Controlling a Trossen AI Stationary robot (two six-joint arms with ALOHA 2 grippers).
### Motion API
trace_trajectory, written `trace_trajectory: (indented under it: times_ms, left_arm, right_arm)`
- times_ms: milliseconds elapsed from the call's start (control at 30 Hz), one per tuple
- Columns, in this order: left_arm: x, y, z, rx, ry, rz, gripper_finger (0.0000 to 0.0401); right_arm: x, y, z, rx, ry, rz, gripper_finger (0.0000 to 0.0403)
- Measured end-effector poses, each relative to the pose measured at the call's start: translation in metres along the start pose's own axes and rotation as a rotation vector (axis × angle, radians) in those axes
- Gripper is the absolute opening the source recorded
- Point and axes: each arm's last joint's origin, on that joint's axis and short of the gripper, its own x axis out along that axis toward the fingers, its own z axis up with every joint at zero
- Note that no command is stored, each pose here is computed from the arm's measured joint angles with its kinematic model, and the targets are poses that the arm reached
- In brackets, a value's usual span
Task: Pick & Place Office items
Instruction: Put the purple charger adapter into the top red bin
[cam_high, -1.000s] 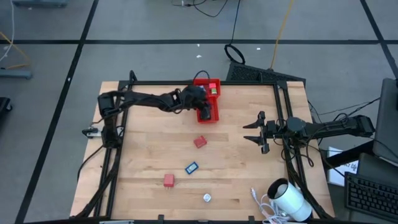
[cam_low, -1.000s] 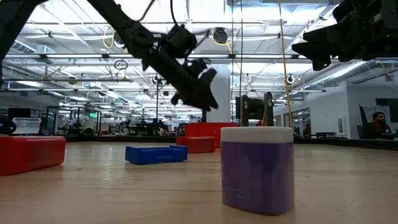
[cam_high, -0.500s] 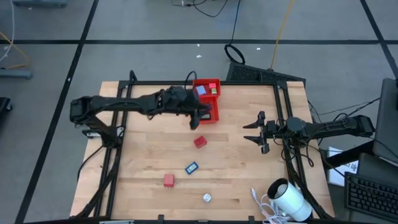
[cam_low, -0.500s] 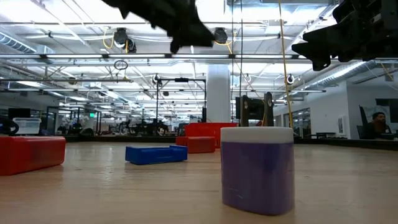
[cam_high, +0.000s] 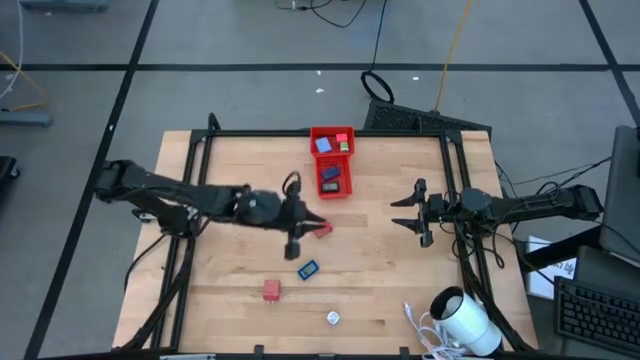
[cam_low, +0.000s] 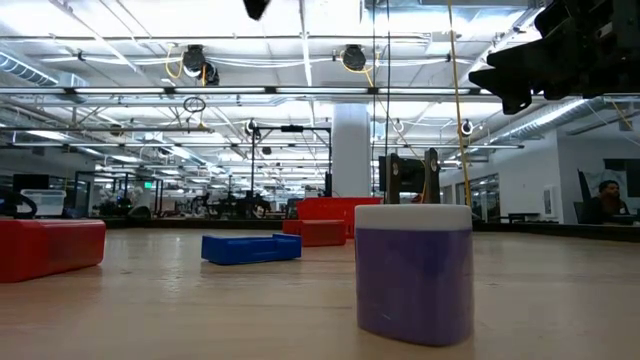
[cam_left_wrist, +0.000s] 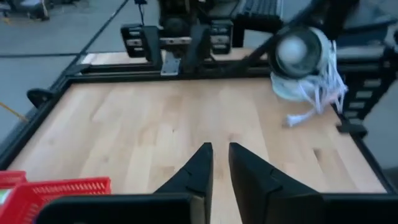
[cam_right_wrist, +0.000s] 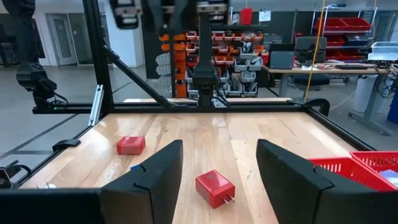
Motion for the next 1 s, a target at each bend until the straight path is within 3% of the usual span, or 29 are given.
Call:
trace_trajectory:
  times_ms: [133, 233, 467, 700, 1000]
  left_arm:
    - [-0.016, -0.013, -0.009, 0.035, -0.044, 0.034, 0.003]
    - [-0.027, -0.011, -0.033, 0.029, -0.054, 0.083, 0.0019]
    - [-0.047, -0.002, -0.091, -0.041, -0.188, 0.026, 0.0002]
    - [-0.07, 0.008, -0.125, -0.028, -0.264, 0.042, 0.002]
    - [-0.099, 0.019, -0.156, -0.13, -0.329, 0.077, 0.0002]
  right_arm:
    - [0.0, 0.0, 0.0, 0.0, 0.001, 0.0, 0.0197]
    - [0.0, 0.0, 0.0, 0.0, 0.0, 0.0, 0.0197]
    - [0.0, 0.0, -0.001, 0.0, 0.008, 0.0, 0.0197]
    - [0.0, 0.0, -0.001, 0.0, 0.005, 0.0, 0.0197]
    - [0.0, 0.0, -0.001, 0.0, 0.004, 0.0, 0.0196]
